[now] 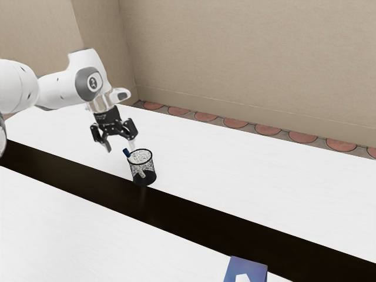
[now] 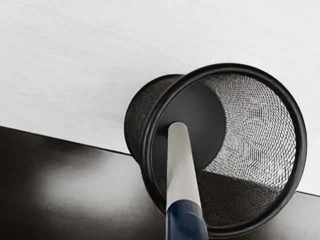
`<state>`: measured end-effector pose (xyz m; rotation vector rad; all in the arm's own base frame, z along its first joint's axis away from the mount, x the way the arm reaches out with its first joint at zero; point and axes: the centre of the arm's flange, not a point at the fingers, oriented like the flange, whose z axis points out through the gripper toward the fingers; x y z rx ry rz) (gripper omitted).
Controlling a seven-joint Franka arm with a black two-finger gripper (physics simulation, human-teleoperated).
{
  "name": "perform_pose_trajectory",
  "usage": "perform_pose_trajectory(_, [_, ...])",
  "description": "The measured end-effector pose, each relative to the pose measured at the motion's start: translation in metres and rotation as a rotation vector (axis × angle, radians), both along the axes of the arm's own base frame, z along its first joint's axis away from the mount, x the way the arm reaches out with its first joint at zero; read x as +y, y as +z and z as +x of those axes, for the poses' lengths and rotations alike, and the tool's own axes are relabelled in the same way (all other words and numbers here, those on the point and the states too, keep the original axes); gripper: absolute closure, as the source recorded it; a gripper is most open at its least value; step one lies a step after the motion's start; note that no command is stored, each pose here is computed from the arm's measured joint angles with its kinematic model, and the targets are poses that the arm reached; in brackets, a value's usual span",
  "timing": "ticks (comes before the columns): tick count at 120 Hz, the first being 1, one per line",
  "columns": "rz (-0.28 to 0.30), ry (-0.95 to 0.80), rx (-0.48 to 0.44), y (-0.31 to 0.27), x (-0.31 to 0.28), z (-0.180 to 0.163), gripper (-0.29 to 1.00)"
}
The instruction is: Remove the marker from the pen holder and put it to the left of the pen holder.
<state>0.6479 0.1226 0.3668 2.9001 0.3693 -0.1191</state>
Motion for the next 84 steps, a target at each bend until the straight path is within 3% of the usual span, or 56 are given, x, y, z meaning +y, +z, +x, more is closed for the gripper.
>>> perform_pose_trajectory(23, [0.013,-0.05,-0.061,-0.014,-0.002,0.013,0.01])
perform_pose_trajectory(47, [0.0,-0.086,-0.1,-0.013,-0.009,0.017,0.26])
perform_pose_trajectory(84, [-0.014,-0.123,-0.091,-0.015,-0.011,0.007,0.53])
